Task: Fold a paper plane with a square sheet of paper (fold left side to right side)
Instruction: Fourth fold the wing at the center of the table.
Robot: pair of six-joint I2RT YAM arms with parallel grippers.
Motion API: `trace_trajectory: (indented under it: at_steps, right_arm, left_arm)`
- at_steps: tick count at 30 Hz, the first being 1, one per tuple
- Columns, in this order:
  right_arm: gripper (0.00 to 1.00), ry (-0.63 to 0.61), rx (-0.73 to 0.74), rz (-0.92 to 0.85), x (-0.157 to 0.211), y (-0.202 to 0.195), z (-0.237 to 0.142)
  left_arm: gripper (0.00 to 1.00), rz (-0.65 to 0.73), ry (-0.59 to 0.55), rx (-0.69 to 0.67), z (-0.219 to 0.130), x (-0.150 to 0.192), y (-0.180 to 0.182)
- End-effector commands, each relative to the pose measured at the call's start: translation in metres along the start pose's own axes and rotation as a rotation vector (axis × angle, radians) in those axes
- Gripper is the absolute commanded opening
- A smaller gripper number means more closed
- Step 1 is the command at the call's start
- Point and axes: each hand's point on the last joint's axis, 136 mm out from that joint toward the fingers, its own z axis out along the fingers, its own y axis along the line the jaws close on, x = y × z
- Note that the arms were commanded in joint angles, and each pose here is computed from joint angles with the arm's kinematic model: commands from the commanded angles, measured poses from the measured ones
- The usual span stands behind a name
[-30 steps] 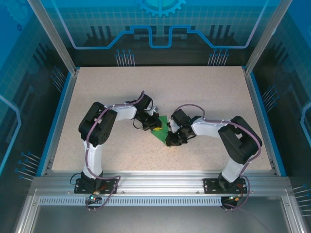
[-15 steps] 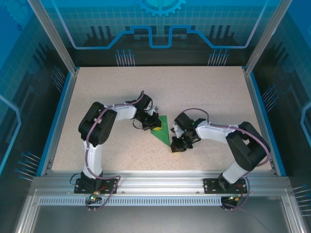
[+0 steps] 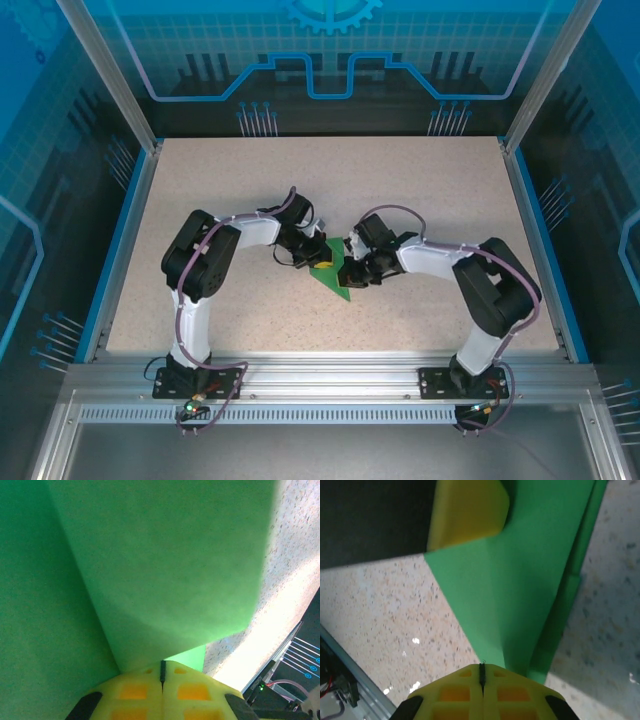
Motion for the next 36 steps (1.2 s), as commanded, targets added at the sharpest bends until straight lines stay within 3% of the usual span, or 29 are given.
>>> trace_trajectory:
  at_steps: [1, 11, 21, 36]
  right_arm:
    - [0.04, -0.039, 0.015, 0.032, -0.017, -0.006, 0.002]
    - [0.03, 0.028, 0.107, 0.097, 0.002, -0.039, 0.014]
    - [0.0, 0.1, 0.18, 0.128, 0.026, -0.063, 0.02]
    - [0.0, 0.103, 0.171, 0.118, 0.025, -0.061, 0.022]
  left_arm:
    - [0.0, -0.079, 0.015, -0.101, 0.01, 0.006, 0.039]
    - [0.0, -0.043, -0.013, -0.074, 0.003, 0.002, 0.027]
    - [0.01, 0.159, -0.115, 0.113, -0.03, 0.001, -0.029]
    - [0.0, 0.167, 0.041, 0.166, 0.002, 0.033, -0.029]
